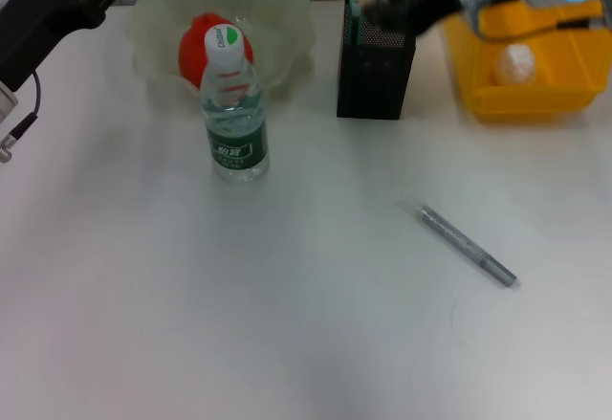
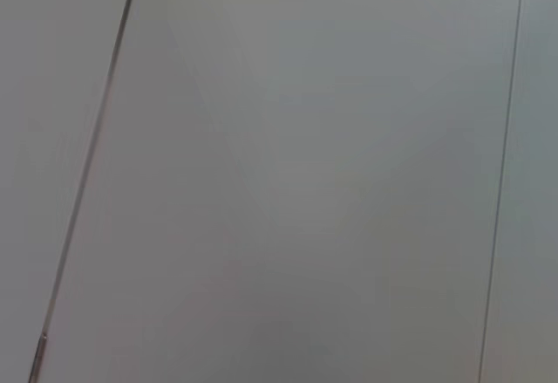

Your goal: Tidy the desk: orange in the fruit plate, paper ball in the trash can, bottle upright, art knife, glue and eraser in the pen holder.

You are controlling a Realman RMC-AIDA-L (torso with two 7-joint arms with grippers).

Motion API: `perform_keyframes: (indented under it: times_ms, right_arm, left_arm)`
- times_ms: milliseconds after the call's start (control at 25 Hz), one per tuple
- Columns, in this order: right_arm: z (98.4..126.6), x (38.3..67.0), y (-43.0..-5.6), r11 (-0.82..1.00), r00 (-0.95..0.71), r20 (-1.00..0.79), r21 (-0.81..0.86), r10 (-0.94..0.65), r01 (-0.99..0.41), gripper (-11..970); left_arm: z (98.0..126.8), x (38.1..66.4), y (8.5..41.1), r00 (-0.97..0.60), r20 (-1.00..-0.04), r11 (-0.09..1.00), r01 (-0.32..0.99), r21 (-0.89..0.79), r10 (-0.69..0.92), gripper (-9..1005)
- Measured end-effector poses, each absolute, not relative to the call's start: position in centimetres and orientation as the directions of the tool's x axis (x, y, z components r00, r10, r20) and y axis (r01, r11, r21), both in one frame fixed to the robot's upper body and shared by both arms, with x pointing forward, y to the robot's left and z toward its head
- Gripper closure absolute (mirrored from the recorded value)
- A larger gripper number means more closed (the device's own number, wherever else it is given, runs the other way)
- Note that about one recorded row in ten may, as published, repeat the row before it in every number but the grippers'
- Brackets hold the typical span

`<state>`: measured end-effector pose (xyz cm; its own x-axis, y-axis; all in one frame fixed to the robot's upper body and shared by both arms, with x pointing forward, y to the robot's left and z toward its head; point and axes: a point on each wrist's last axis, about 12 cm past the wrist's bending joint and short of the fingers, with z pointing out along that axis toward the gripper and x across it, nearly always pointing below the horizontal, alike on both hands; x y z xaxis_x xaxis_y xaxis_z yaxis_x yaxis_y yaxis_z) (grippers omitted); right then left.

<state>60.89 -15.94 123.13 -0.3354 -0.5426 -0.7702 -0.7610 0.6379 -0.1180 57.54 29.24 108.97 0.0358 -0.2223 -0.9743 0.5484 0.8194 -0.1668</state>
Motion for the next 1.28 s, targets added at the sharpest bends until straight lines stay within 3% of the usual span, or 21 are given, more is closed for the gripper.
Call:
perform_keyframes:
  times_ms: [400, 1280]
  right_arm:
    - [123.1, 66.4, -15.2, 0.716, -0.462, -0.702, -0.1, -0.543, -0.69, 699]
    - [120.4, 67.6, -14.0, 0.707, -0.509, -0.623, -0.104, -0.595, -0.7, 688]
  left_arm:
    - [109.1, 57.7, 29.1, 0.035, -0.974, 0.814, 0.556, -0.168, -0.225, 370]
    - [109.1, 57.7, 29.1, 0.037, -0.975, 0.815, 0.556, -0.162, -0.22, 370]
